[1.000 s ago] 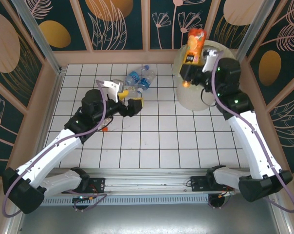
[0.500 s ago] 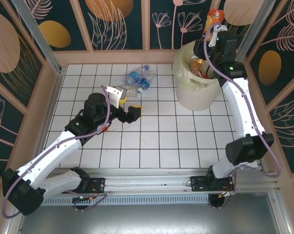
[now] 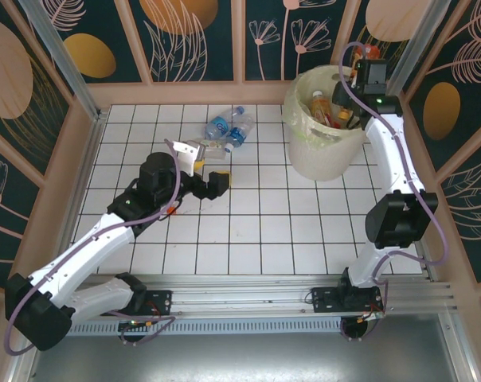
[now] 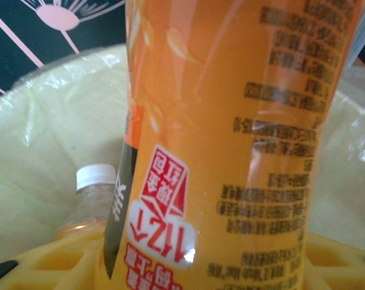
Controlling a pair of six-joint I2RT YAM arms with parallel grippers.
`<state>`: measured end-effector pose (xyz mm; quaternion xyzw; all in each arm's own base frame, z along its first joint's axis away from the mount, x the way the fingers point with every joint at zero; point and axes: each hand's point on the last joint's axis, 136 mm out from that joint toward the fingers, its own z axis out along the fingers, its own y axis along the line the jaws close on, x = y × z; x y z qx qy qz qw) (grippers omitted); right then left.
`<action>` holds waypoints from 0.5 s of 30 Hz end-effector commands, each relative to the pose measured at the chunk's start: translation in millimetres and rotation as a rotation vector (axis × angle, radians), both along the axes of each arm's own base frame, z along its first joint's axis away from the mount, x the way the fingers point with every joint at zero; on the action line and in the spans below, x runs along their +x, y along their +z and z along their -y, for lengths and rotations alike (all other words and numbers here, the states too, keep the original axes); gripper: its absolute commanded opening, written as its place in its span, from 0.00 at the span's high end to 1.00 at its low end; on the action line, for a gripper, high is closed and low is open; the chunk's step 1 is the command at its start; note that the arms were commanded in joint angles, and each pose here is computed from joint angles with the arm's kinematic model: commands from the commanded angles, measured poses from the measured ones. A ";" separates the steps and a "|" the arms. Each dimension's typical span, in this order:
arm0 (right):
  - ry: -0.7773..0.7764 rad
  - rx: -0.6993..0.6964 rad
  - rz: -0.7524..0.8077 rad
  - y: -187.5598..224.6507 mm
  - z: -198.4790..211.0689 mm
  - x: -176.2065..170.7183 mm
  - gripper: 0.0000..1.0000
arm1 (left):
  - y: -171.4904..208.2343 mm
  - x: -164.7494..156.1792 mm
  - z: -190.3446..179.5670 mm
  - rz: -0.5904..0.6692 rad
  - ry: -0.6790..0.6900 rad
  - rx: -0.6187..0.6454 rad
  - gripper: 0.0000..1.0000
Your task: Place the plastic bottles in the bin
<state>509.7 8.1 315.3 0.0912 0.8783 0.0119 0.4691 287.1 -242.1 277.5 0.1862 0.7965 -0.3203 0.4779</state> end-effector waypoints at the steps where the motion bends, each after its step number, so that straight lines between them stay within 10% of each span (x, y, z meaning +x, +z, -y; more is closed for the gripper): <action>1: -0.006 0.030 -0.045 -11.5 -1.4 -14.5 0.43 | -5.6 4.4 -1.6 -0.026 0.028 0.003 0.02; 15: -0.019 0.131 -0.026 0.1 3.2 -29.0 0.21 | -26.4 16.0 -8.4 -0.098 0.121 0.009 0.01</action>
